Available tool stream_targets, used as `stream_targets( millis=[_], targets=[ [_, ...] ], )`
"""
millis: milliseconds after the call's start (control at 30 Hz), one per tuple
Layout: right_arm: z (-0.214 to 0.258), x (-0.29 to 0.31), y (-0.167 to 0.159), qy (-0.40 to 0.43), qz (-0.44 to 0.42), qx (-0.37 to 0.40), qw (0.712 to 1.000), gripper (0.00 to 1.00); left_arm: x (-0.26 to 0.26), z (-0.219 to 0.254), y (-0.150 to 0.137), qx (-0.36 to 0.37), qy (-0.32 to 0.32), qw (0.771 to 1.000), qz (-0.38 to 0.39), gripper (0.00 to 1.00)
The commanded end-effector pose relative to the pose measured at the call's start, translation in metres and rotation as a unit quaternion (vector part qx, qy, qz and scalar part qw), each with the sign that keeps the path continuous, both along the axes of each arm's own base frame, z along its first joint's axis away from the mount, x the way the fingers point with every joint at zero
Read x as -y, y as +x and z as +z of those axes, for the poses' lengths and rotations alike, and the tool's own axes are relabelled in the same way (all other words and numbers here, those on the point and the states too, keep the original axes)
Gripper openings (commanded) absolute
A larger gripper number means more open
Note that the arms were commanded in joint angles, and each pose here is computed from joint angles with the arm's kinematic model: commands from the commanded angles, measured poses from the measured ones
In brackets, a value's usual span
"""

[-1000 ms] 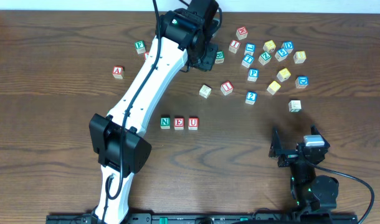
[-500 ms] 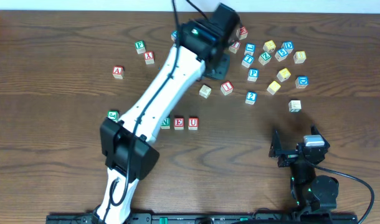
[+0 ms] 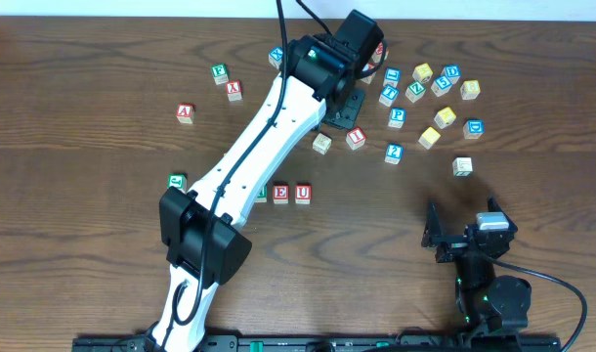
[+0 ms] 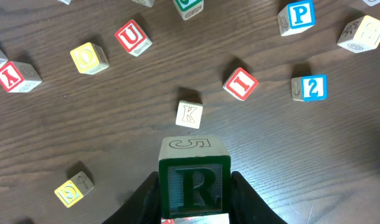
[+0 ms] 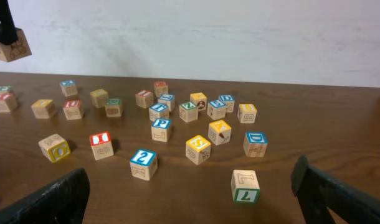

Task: Spell out NEURIPS
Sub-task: 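Carry the green R block toward the right of the U block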

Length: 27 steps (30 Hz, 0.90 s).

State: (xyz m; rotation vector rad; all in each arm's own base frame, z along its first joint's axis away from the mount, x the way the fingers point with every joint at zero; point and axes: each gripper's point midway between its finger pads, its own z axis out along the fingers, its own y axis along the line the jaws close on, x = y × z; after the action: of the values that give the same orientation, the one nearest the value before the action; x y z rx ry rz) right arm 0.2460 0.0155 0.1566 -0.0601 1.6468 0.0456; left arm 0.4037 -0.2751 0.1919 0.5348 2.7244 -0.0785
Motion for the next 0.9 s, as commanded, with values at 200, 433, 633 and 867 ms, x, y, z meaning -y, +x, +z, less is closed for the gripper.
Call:
stream_targets(
  millis=[200,433,633,867],
  targets=[
    [-0.001,0.002,0.0,0.007,-0.005,-0.001,1.0,0.99,-0.007,0.021,0.007,0.028,-0.014,0.999,0.019,0.07],
    [-0.001,0.002,0.0,0.007,-0.005,-0.001,1.0,0.99,-0.009,0.037,0.009,0.061,-0.038,0.997,0.021,0.07],
    [-0.001,0.002,0.0,0.007,-0.005,-0.001,1.0,0.99,-0.024,0.025,-0.004,0.067,-0.029,0.997,0.027,0.08],
    [-0.001,0.002,0.0,0.007,-0.005,-0.001,1.0,0.99,-0.04,-0.012,-0.024,0.044,-0.022,0.997,0.056,0.07]
  ],
)
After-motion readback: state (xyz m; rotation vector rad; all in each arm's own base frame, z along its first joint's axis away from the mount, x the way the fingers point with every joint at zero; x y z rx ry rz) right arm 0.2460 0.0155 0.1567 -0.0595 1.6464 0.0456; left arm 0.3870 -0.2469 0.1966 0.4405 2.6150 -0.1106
